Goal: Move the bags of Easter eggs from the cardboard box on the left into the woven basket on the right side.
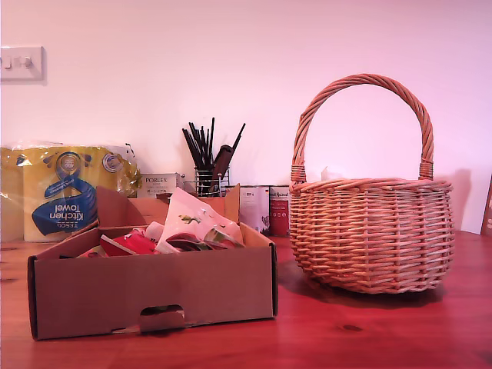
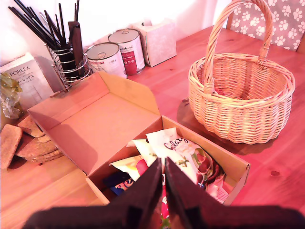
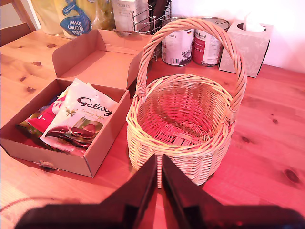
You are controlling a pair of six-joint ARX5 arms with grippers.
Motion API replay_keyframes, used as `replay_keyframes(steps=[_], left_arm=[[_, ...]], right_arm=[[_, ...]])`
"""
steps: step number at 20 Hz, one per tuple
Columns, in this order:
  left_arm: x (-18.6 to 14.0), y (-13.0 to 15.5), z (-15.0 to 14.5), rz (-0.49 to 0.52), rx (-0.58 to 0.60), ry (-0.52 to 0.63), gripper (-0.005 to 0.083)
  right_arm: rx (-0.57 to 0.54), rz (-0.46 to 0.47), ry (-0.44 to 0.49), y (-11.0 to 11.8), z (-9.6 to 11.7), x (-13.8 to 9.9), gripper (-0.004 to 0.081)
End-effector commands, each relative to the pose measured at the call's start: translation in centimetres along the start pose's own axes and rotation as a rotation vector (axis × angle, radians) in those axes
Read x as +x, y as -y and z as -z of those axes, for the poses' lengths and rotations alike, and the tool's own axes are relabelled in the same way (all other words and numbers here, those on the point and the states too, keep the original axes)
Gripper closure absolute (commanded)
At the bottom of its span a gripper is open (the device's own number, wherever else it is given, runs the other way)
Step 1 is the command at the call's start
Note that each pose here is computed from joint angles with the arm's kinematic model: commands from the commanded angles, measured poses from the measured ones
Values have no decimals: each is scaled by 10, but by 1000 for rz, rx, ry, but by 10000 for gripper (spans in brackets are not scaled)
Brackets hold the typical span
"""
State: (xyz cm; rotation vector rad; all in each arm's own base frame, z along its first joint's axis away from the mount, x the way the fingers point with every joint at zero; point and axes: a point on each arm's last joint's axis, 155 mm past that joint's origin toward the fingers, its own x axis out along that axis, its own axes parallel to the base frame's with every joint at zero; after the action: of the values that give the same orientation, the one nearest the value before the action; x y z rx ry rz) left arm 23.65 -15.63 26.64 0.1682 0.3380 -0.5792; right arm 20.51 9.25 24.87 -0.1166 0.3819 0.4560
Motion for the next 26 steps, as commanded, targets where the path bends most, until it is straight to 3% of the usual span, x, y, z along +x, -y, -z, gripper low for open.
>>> replay_keyframes(steps=[1, 9, 14, 17, 20, 23, 26], left_arm=[[-22, 6, 34, 29, 23, -48, 797], [-21, 7, 34, 33, 23, -52, 797], [-2, 17, -15, 93, 46, 67, 797], [24, 29, -21, 162, 82, 6, 797], [48, 37, -18, 208, 76, -57, 797], [44, 36, -19, 206, 102, -55, 797], [27, 23, -13, 170, 111, -71, 797]], right_arm=[[-56, -3, 27, -5, 9, -27, 783], [-61, -1, 44, -5, 4, -27, 783], [-82, -11, 206, -6, -48, -25, 783], [-72, -33, 123, -5, -47, 2, 783], [-46, -110, -19, -15, -23, 31, 783], [-17, -121, -62, -17, -13, 32, 783], [-24, -120, -68, -19, -10, 17, 783]])
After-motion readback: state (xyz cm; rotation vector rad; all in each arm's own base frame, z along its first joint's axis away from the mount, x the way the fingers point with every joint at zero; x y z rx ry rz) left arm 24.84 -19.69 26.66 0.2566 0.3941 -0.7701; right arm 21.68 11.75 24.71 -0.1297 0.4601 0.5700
